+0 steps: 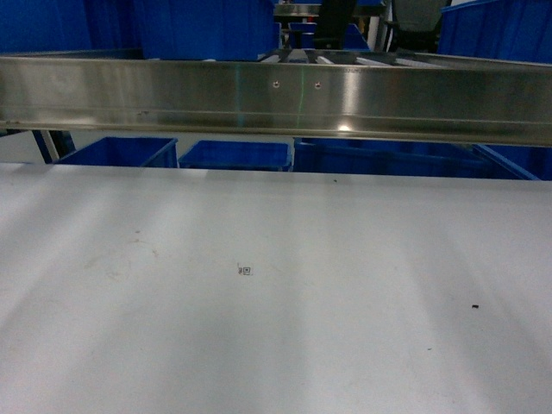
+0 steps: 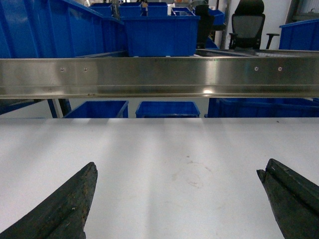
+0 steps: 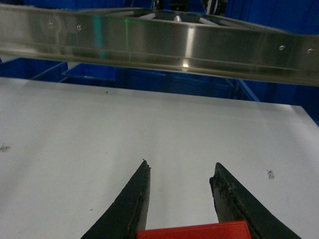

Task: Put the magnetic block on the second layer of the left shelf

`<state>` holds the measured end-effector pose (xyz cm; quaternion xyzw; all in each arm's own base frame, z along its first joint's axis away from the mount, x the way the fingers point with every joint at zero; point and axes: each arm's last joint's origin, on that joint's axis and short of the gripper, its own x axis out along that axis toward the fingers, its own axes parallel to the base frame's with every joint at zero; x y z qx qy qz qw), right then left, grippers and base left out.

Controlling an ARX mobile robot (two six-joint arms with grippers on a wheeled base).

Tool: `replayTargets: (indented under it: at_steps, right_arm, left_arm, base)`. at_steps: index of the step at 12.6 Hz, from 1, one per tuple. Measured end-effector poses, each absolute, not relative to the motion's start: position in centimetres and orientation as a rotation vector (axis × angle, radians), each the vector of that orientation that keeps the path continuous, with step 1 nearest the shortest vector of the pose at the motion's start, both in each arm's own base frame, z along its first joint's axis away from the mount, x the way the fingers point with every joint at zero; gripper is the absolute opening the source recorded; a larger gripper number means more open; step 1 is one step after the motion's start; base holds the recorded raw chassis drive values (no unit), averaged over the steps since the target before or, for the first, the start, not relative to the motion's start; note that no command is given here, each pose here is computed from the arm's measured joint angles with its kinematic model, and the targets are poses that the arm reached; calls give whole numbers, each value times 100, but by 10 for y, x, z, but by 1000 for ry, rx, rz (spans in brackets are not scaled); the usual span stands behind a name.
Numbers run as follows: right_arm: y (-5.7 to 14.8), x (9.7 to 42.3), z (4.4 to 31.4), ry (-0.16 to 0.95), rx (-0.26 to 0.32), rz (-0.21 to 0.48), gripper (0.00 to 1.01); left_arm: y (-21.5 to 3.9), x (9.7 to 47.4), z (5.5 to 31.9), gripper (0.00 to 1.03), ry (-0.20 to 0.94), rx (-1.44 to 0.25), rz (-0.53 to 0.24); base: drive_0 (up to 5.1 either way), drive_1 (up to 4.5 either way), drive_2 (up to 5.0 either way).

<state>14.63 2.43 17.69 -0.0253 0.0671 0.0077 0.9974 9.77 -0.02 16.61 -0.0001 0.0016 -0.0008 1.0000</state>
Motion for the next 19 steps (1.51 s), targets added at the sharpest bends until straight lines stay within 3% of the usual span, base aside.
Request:
replayTargets:
  at_steps: [2,8,19]
  right_arm:
    - [14,134,187,38,-23,1,33]
    - [2,147,174,117,18,6,33]
    - [1,145,177,80,57,30,33]
  left_arm:
    - [0,98,166,98,3,0,-2]
    - [0,98,166,98,3,0,-1]
    - [0,98,166,98,3,0,-2]
  base:
    - [0,0,0]
    - [0,0,0]
    - [0,0,0]
